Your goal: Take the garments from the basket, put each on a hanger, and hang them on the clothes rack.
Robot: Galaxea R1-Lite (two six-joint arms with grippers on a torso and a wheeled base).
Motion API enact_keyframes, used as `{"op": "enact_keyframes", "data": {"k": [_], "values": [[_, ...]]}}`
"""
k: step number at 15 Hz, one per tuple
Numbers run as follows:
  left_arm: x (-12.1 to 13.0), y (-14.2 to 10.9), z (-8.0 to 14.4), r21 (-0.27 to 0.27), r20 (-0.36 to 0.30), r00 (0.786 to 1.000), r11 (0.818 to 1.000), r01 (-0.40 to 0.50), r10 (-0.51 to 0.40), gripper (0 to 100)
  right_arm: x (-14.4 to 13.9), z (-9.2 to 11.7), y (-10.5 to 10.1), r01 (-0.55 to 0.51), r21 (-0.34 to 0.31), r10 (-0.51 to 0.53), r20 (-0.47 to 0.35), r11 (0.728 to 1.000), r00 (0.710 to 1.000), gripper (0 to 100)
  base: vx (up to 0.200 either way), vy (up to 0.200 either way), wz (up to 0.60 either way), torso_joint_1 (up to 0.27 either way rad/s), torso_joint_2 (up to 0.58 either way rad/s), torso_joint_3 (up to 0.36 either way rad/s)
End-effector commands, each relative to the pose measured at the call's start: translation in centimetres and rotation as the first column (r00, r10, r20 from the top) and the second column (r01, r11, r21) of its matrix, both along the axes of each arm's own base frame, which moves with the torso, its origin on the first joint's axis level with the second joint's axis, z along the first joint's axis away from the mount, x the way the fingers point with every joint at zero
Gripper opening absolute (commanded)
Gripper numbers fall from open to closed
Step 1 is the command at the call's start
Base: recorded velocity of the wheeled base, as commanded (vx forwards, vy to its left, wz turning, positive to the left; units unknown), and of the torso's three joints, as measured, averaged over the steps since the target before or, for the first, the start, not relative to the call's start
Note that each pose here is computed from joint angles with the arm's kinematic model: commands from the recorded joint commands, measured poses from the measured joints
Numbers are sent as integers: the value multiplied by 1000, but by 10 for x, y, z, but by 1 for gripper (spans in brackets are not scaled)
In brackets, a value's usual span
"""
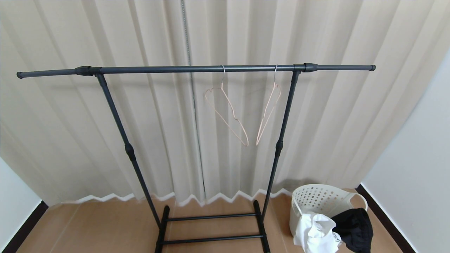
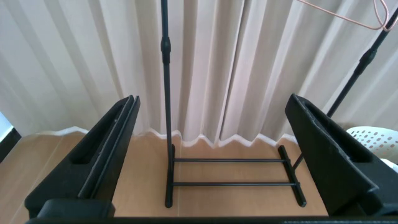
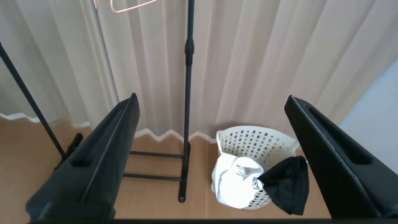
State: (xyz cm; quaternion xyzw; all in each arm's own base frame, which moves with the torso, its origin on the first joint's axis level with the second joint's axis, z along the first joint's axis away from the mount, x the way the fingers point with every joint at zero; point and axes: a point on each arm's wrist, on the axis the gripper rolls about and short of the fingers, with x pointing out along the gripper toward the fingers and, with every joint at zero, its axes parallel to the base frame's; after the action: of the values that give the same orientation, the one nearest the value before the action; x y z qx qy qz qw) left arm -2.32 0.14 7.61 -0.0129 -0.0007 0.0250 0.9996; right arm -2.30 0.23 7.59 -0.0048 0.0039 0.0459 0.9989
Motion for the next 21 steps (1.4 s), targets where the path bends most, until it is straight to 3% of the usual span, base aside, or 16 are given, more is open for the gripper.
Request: {"op": "enact_keyframes", "data": {"k": [1,14,21], "values": [[0,0,0,0,-1,1000,1000,-1,1,100,0,0,0,0,-1,0,-1,1000,1000,100,0,0,0,0,0,0],[0,0,0,0,-2,1000,1000,1,-1,100,0,0,0,0,-7,0,1,1000,1000,100,0,0,0,-4,10,6],[0,0,0,-3,-2,1000,1000,1,-1,100,0,0,0,0,-4,0,1,1000,1000,100,0,0,0,-156,392,232]]}}
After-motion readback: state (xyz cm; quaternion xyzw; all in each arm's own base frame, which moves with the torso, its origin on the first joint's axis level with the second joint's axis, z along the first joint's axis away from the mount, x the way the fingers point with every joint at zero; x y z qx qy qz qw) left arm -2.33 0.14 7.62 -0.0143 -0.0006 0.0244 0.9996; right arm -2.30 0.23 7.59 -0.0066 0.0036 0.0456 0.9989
